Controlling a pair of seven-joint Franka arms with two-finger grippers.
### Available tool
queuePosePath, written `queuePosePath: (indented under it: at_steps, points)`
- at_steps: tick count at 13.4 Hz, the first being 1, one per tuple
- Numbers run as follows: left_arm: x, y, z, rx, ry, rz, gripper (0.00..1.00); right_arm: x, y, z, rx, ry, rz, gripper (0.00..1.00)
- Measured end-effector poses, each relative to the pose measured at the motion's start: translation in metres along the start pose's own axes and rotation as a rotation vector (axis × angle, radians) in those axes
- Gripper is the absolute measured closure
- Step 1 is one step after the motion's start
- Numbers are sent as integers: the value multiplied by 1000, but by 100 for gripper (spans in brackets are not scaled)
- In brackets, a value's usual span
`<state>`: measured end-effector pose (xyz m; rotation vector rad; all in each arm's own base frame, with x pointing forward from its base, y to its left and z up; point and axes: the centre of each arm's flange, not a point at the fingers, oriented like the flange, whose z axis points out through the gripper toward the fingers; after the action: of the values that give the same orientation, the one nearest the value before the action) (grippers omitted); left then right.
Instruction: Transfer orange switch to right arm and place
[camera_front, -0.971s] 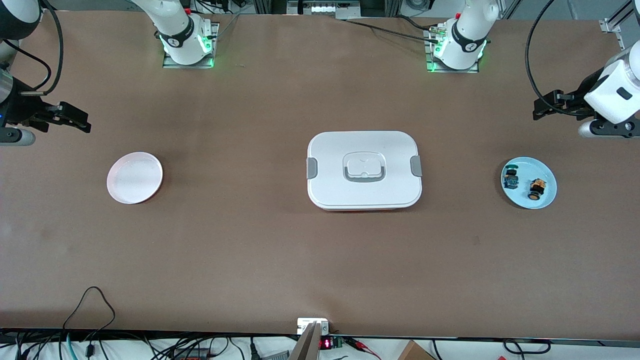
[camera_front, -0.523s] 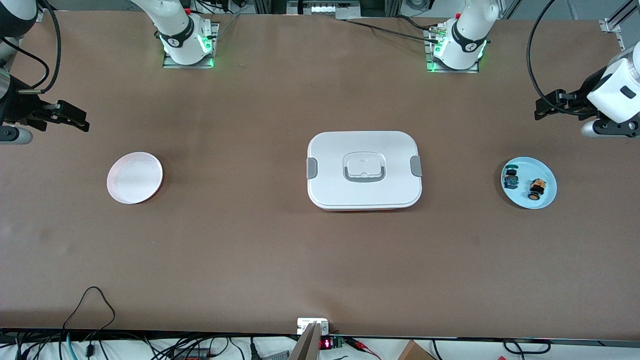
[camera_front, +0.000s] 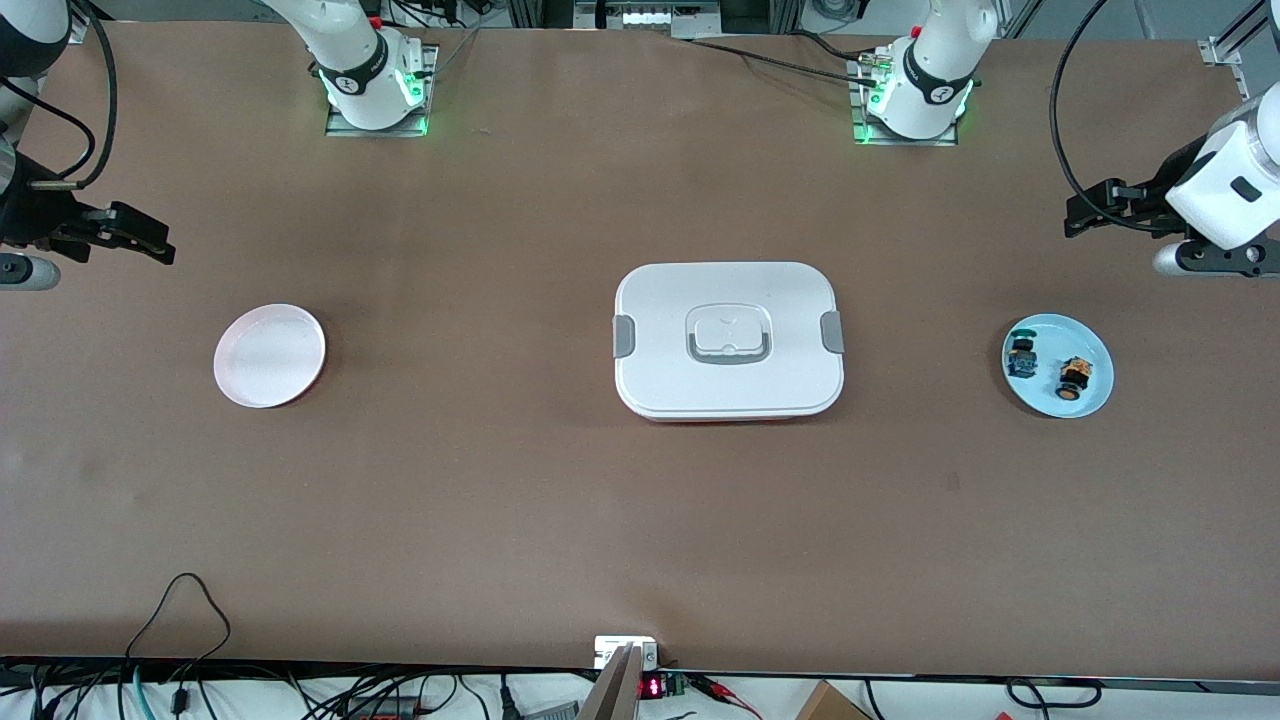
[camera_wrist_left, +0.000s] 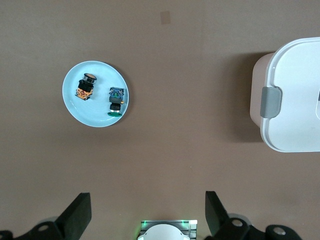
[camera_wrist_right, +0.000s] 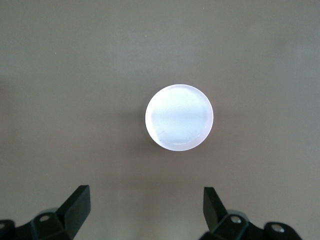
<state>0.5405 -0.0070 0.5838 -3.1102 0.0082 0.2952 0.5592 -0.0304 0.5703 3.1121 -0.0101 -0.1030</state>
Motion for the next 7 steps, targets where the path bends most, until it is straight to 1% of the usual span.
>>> queuePosePath:
  at_steps: [5, 7]
  points:
    - [1, 0, 2, 0, -8, 0, 0, 1, 1, 0, 0, 3, 2, 0]
    - [1, 0, 6, 1, -27, 0, 0, 1, 1, 0, 0, 4, 2, 0]
